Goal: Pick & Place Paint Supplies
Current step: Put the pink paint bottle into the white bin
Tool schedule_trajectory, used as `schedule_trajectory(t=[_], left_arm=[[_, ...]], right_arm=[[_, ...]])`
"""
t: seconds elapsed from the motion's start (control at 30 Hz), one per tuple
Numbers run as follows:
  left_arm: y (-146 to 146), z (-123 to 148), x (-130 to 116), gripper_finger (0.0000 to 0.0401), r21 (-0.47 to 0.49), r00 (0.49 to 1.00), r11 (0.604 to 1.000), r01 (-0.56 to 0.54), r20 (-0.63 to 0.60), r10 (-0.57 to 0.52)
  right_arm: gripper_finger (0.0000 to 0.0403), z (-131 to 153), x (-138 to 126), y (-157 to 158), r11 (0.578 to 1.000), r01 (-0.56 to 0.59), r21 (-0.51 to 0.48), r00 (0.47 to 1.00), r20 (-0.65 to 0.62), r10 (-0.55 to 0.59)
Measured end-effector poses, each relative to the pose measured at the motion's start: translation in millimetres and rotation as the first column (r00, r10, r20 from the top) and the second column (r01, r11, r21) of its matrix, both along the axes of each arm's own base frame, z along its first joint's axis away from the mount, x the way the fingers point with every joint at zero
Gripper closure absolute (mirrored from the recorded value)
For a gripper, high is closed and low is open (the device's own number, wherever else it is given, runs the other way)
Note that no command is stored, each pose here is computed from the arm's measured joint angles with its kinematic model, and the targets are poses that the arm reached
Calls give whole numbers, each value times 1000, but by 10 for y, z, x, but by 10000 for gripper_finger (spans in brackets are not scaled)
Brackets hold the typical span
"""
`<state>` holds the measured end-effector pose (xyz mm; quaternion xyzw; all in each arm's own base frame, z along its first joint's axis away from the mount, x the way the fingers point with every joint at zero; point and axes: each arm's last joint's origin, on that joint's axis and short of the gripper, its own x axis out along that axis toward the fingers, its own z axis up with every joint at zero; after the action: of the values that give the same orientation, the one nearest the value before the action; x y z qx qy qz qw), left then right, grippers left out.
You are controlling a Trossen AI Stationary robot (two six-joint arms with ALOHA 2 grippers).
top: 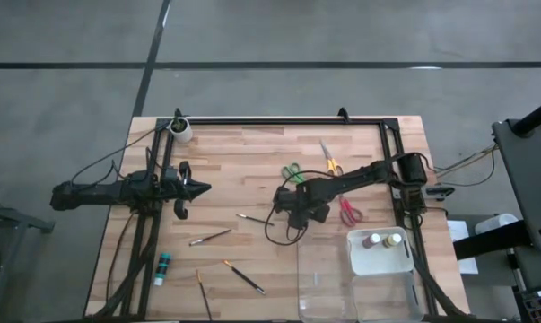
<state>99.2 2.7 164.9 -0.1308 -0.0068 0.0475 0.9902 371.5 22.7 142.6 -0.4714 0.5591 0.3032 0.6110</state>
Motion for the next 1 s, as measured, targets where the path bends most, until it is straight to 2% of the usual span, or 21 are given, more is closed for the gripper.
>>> schedule_trajectory(t=[0.23, 0.4, 0.7, 1.0], left_arm=[[0, 0, 0, 401, 0, 1000, 1000, 1, 0, -1], [0, -1, 0, 401, 0, 1000, 1000, 0, 0, 0], [0, 0, 0, 401, 0, 1000, 1000, 0, 0, 0], [0, 0, 0, 401, 0, 1000, 1000, 0, 0, 0]], right_arm=[[219, -11, -13, -12, 1000, -4, 5, 1000, -20, 4], [249, -12, -16, -14, 1000, -9, 4, 1000, -24, 9], [256, -12, -15, -31, 999, 34, 7, 999, -18, -34], [258, 32, -12, -48, 977, 210, 21, 977, 37, -211]])
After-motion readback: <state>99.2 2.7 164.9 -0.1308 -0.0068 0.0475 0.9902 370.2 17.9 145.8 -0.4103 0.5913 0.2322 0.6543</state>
